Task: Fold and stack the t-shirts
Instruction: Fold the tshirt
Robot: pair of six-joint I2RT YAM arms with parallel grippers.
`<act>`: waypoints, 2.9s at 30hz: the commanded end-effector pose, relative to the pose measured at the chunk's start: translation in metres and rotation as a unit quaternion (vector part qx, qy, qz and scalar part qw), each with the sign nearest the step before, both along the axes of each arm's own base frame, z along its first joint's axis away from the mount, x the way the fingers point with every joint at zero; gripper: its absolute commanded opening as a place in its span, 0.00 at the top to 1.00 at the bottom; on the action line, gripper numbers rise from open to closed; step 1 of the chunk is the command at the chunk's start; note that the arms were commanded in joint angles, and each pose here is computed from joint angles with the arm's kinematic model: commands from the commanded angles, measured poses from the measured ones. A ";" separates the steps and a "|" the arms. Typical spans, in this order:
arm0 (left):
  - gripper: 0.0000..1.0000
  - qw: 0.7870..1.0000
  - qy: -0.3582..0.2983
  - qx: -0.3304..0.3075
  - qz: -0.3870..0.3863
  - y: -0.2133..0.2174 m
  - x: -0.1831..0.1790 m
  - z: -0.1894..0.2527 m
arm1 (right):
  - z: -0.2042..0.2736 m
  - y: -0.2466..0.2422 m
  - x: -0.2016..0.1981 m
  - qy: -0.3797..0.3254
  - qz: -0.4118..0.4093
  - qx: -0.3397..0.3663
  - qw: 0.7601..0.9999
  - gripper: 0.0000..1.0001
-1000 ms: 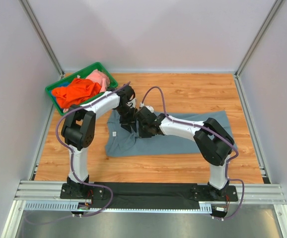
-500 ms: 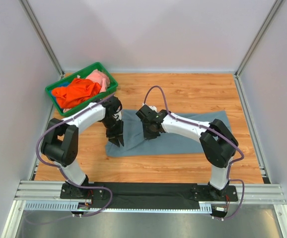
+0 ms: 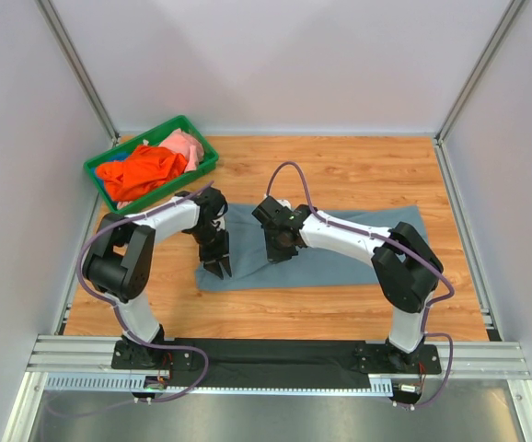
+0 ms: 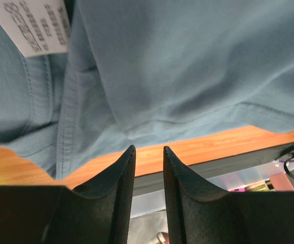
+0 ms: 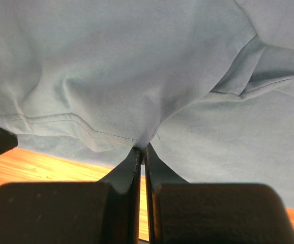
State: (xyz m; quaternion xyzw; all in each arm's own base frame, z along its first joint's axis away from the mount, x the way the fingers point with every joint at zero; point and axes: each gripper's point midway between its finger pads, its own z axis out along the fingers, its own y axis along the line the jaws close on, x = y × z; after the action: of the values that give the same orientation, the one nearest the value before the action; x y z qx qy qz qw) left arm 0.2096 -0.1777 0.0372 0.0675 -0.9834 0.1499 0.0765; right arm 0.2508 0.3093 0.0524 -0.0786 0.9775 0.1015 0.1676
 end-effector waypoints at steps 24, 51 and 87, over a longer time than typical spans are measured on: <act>0.95 0.998 -0.027 0.053 0.013 0.012 0.017 -0.008 | 0.003 -0.001 -0.011 0.005 0.020 0.009 1.000 1.00; 0.74 0.993 0.006 0.121 -0.005 0.036 0.006 0.019 | 0.032 -0.021 -0.038 0.036 0.015 0.024 0.999 0.69; 0.65 0.994 -0.094 0.057 0.028 -0.010 0.207 0.009 | -0.012 -0.408 0.019 0.035 -0.547 -0.169 0.819 0.77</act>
State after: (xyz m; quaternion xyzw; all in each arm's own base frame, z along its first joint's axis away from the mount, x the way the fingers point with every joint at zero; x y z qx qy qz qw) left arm 0.4051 -0.1735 0.0219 0.0825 -0.9949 0.0582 0.0027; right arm 0.2525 -0.0814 0.0171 0.4310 0.8836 -0.1537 0.0989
